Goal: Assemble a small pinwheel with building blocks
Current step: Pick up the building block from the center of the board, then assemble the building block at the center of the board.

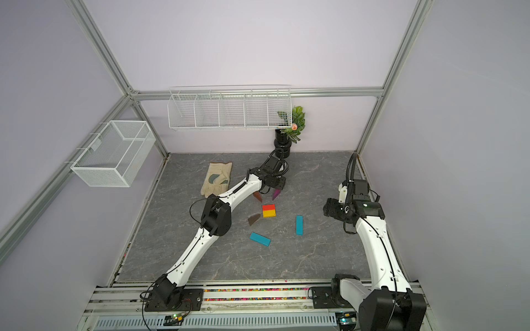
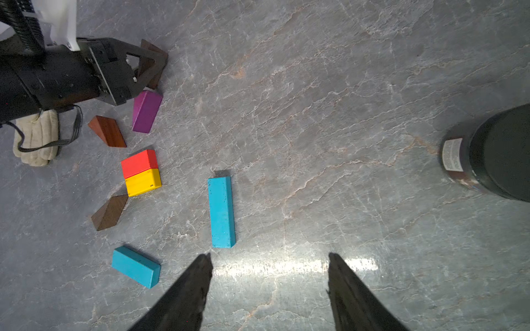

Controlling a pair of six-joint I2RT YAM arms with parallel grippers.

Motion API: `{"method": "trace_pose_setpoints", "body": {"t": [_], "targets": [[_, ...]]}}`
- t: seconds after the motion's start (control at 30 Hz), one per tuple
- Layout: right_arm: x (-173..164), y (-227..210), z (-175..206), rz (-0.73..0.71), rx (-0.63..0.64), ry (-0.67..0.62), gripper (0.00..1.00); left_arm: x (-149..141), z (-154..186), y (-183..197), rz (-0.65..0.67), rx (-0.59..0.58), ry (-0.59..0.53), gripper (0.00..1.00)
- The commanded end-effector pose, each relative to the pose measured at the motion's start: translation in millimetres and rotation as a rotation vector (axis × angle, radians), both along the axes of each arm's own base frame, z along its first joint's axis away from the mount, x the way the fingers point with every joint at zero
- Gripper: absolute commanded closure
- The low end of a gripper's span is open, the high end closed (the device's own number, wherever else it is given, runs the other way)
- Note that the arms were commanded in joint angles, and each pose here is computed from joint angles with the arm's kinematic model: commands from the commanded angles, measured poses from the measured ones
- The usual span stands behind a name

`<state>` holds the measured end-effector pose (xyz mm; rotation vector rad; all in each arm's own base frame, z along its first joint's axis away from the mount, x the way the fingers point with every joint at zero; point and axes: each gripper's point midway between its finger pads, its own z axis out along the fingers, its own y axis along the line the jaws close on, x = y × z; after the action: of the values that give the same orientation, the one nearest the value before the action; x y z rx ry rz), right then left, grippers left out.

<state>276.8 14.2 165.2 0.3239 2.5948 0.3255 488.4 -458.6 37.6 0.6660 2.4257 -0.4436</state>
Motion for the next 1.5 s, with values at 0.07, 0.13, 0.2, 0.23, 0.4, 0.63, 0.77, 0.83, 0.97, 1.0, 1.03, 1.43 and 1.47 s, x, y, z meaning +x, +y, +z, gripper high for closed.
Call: {"method": "trace_pose_setpoints", "body": {"t": [0.07,0.13,0.2,0.23,0.4,0.63,0.77,0.83,0.97,1.0,1.03,1.43,1.47], "targets": [[-3.4,-0.8,-1.6,0.007,-0.002,-0.001,0.33,9.9,13.6,-3.2,0.034,-0.017,-0.053,0.79],[-3.5,-1.0,-1.6,0.006,-0.002,-0.001,0.33,13.8,22.1,-3.2,0.042,-0.019,-0.084,0.81],[-3.8,-0.7,-1.2,0.006,-0.001,-0.003,0.33,18.6,33.6,-3.2,0.051,-0.030,-0.114,0.82],[-4.0,-0.7,-1.0,0.007,-0.002,-0.003,0.33,20.4,40.4,-4.2,0.054,-0.041,-0.127,0.83],[-4.8,-1.9,0.7,0.004,-0.005,-0.008,0.33,28.9,76.8,-10.4,0.057,-0.108,-0.199,0.84],[-6.8,-1.6,5.7,0.004,-0.005,-0.026,0.33,8.3,135.1,-18.5,-0.060,-0.140,-0.265,0.85],[-8.9,-1.6,8.2,0.003,-0.006,-0.038,0.33,-35.3,138.4,-19.9,-0.194,-0.073,-0.260,0.85],[-10.3,-1.8,8.3,0.002,-0.008,-0.044,0.33,-58.4,128.0,-15.6,-0.245,-0.032,-0.224,0.84],[-11.0,-1.1,9.3,0.004,-0.005,-0.057,0.33,-106.7,94.5,-5.0,-0.348,0.045,-0.134,0.85],[-10.8,-0.9,9.0,0.004,-0.004,-0.058,0.33,-115.6,85.1,-2.7,-0.367,0.062,-0.114,0.85],[-10.9,-0.9,9.0,0.005,-0.005,-0.060,0.33,-125.0,74.6,-0.5,-0.384,0.085,-0.093,0.84],[-12.8,-0.8,6.9,0.012,-0.010,-0.065,0.33,-164.5,-4.4,5.1,-0.427,0.179,0.059,0.84],[-12.9,-0.7,7.3,0.012,-0.009,-0.066,0.33,-165.6,-4.4,1.4,-0.435,0.170,0.054,0.84]]}}
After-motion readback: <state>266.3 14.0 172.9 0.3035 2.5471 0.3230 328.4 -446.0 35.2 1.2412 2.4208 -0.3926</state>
